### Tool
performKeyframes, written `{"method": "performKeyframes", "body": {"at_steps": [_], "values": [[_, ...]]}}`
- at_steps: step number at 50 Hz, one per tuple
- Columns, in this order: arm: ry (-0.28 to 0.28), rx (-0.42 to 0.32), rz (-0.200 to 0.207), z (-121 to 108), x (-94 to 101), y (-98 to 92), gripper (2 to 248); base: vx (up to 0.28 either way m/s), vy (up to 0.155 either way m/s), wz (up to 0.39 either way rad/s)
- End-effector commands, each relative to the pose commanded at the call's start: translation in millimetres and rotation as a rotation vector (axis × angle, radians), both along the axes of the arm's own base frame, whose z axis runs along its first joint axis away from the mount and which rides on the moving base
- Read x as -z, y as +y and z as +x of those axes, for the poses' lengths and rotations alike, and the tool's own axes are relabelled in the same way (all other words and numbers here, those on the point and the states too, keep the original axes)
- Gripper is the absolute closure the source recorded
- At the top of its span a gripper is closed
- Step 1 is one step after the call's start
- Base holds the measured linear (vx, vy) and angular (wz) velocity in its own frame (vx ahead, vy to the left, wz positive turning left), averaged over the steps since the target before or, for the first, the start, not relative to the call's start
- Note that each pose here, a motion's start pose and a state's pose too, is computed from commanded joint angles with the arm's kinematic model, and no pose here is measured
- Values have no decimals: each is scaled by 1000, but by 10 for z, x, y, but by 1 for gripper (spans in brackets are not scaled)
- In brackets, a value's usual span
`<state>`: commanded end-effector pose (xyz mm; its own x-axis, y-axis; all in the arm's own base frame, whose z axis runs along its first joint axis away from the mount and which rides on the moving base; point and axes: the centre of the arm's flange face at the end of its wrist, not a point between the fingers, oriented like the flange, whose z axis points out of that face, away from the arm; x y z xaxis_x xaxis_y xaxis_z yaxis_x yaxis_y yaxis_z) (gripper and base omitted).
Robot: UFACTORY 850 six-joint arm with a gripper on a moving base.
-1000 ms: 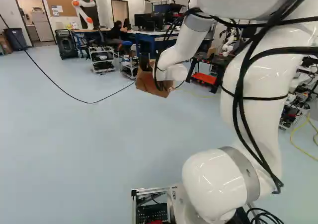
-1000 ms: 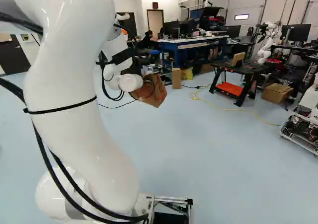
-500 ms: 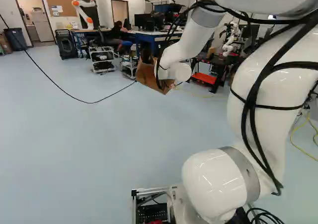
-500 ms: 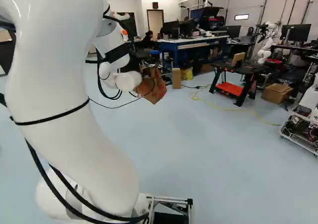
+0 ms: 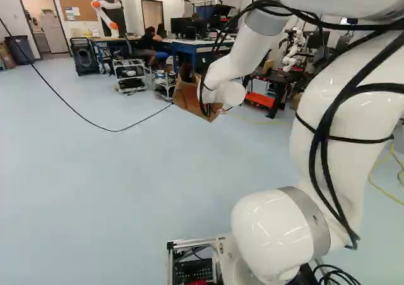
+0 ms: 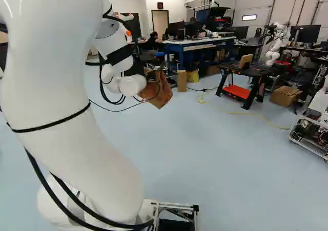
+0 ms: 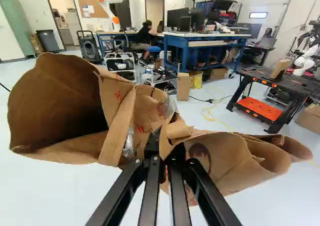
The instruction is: Pick up the grocery bag from the ground
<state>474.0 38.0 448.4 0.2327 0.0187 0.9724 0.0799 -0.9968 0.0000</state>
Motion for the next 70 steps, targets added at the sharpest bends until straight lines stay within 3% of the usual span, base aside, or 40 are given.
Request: {"method": "performKeyframes", "body": {"at_steps": [25, 70], "values": [[21, 17, -1, -433, 144, -110, 228, 0, 0, 0], [75, 62, -4, -1581, 609, -324, 228, 0, 0, 0]]}}
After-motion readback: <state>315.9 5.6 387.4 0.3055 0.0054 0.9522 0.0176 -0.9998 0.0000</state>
